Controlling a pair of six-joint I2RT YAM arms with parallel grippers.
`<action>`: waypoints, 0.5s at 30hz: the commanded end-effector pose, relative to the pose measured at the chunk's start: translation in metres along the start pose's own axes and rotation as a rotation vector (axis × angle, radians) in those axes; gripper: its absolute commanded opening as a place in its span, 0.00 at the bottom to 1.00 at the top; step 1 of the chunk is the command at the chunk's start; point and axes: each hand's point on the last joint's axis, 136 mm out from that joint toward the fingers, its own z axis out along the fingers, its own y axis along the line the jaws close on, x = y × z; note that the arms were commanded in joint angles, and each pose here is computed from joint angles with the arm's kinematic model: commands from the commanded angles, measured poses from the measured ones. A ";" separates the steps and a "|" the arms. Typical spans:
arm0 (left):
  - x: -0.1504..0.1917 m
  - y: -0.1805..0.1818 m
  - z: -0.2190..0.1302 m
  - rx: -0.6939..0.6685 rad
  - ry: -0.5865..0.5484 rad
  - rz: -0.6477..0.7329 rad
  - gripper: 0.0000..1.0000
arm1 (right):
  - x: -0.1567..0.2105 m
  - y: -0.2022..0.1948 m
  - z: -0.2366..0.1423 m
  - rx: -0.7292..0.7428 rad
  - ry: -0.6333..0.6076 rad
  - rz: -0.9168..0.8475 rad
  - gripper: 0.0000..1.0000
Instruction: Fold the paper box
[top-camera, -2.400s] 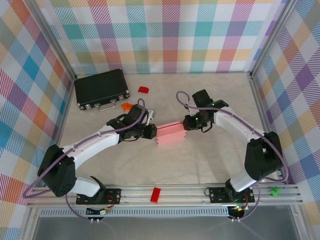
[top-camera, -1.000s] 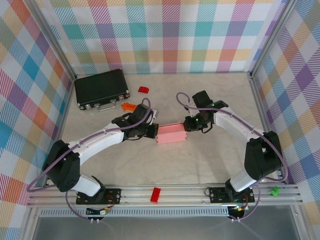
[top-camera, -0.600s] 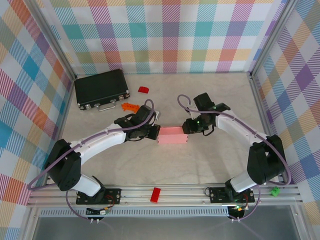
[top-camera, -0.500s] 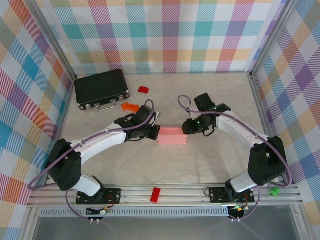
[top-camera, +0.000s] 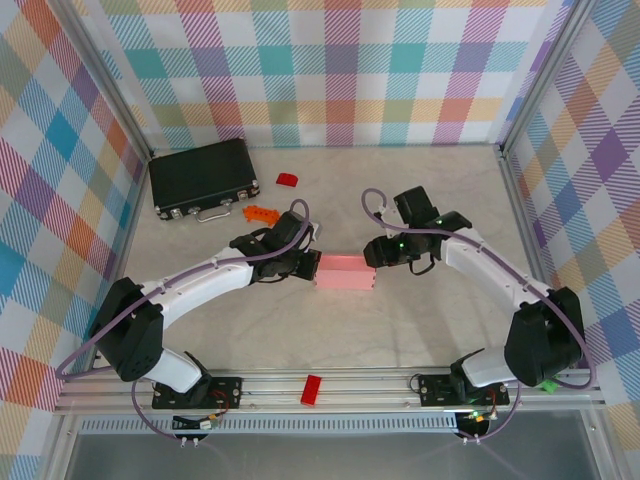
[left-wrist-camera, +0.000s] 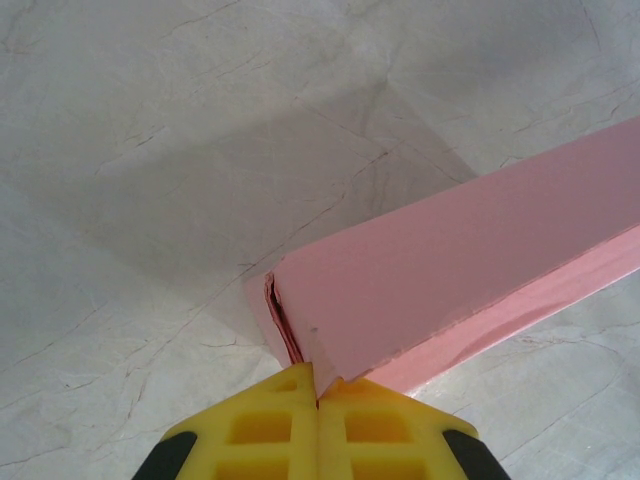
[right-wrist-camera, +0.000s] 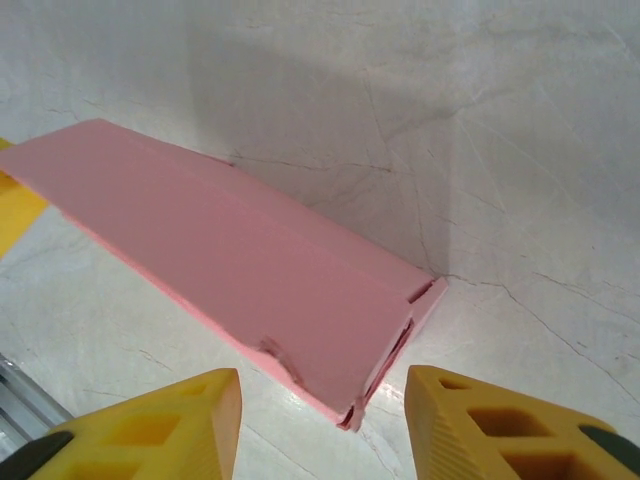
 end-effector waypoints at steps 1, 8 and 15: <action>0.027 0.007 0.007 -0.041 0.108 0.022 0.03 | -0.006 0.008 -0.007 -0.026 -0.046 -0.017 0.50; 0.026 0.007 0.006 -0.043 0.105 0.023 0.02 | -0.026 0.003 -0.008 0.009 -0.097 0.028 0.44; 0.026 0.007 0.005 -0.042 0.102 0.023 0.02 | -0.022 -0.005 0.004 0.039 -0.046 0.065 0.38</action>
